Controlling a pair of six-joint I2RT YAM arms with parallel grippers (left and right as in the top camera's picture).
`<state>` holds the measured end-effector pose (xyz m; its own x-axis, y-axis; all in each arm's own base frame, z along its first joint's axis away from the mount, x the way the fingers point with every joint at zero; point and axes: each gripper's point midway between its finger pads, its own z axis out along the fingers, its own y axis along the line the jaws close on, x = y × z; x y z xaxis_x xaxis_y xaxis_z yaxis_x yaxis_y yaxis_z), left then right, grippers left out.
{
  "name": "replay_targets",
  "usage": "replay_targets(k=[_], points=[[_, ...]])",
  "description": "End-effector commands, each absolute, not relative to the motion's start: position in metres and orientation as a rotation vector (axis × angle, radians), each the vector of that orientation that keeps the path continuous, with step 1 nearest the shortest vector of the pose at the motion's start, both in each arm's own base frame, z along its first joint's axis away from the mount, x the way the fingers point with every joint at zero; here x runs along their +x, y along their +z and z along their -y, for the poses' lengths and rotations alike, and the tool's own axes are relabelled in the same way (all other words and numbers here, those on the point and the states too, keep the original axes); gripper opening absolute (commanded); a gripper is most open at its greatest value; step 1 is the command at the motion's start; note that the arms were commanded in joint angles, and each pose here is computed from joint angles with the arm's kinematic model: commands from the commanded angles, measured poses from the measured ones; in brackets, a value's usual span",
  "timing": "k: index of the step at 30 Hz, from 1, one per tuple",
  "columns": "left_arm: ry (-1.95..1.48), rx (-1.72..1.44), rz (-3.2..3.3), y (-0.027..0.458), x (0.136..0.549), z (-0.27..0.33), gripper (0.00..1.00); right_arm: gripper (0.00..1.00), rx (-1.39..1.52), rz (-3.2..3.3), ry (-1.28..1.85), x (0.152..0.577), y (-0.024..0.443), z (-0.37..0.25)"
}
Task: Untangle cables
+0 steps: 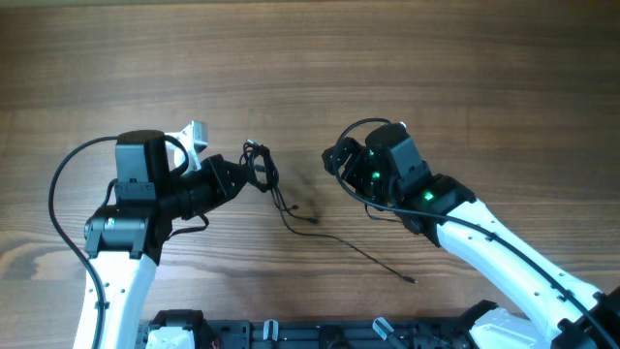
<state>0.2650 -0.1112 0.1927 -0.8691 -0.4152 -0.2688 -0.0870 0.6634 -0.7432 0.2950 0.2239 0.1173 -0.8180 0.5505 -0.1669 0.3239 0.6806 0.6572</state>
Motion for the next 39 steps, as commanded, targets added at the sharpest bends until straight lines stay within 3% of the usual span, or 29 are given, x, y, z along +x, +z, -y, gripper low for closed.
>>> replay_targets(k=[1, 7, 14, 39], points=[[-1.158, -0.33, -2.411, 0.211, 0.265, 0.119, 0.04, 1.0, 0.77, -2.543, 0.923, 0.292, 0.119, -0.225], [-1.178, -0.326, -2.417, 0.211, 0.263, 0.121, 0.04, 1.0, 0.766, -2.554, 0.92, 0.291, 0.118, -0.224], [-1.176, -0.319, -2.406, 0.213, 0.265, 0.121, 0.04, 1.0, 0.629, -2.505, 1.201, 0.293, 0.149, -0.258], [-1.169, -0.298, -2.345, 0.223, 0.276, 0.121, 0.04, 1.0, 0.662, -2.524, 1.178, 0.291, 0.144, -0.255]])
